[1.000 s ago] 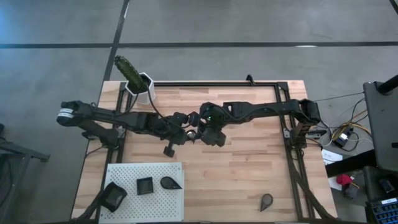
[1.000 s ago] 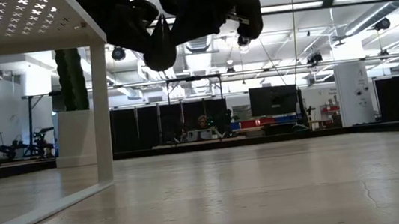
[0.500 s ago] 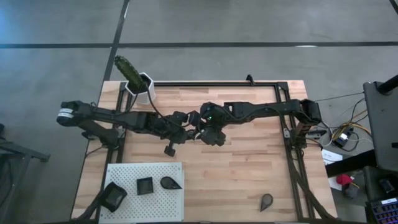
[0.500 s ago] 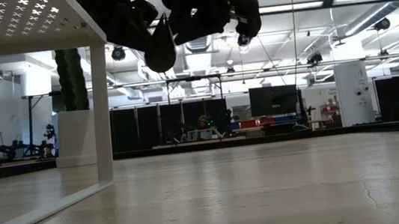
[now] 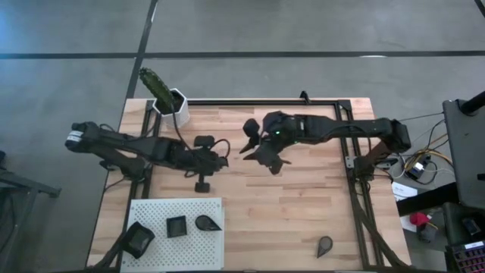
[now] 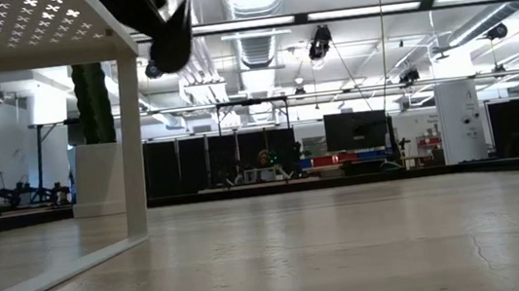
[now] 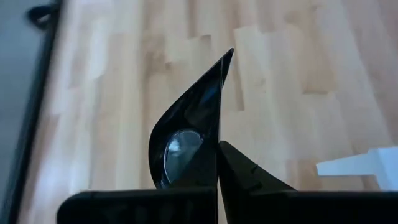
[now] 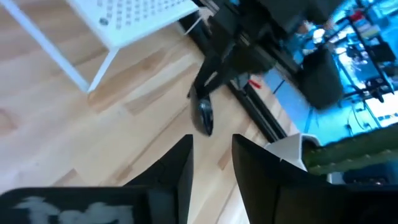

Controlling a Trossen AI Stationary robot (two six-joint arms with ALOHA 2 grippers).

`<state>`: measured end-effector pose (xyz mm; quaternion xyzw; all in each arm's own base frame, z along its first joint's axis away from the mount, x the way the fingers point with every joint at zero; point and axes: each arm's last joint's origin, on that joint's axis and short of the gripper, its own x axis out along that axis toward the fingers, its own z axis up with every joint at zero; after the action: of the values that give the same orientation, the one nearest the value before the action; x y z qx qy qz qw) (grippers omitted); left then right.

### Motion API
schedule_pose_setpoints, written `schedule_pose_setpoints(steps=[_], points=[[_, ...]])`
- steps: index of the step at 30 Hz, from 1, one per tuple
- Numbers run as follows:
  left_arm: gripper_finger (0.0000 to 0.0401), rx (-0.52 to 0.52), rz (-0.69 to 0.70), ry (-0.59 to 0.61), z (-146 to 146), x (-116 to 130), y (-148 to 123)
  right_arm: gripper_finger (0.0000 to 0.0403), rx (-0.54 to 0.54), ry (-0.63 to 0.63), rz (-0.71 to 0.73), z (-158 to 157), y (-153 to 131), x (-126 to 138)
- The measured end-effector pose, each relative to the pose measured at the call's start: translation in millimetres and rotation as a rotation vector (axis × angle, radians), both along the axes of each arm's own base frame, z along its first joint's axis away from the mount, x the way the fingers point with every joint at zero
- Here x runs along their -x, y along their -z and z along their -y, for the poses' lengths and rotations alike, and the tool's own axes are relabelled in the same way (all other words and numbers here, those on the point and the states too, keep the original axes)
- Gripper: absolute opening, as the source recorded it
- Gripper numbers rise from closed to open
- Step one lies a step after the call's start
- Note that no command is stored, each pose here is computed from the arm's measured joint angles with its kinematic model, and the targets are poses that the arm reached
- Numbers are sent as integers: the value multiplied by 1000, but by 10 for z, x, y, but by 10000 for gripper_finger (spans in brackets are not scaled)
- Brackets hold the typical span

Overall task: Pick & Place Mini shaped plates
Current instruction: Stack the drop shaped plate on top of the other drop shaped plate on the shelf

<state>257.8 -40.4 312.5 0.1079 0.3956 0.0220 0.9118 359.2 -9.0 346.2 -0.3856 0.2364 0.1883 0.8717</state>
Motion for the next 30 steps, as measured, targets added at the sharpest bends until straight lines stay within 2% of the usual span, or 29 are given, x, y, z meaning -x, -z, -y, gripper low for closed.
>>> schedule_pose_setpoints(steps=[3,8,15,26,30], points=[[0,12,0,-87,145,76,-131,101,-31,21,26,-4,-113,88],[0,79,38,-154,422,205,-289,93,-76,49,57,-8,-241,190],[0,210,62,-173,771,365,-298,84,-138,86,71,-11,-320,258],[0,466,83,-257,1081,553,-383,70,-182,111,64,-11,-323,263],[0,577,75,-251,1177,584,-412,68,-195,118,62,-11,-323,263]])
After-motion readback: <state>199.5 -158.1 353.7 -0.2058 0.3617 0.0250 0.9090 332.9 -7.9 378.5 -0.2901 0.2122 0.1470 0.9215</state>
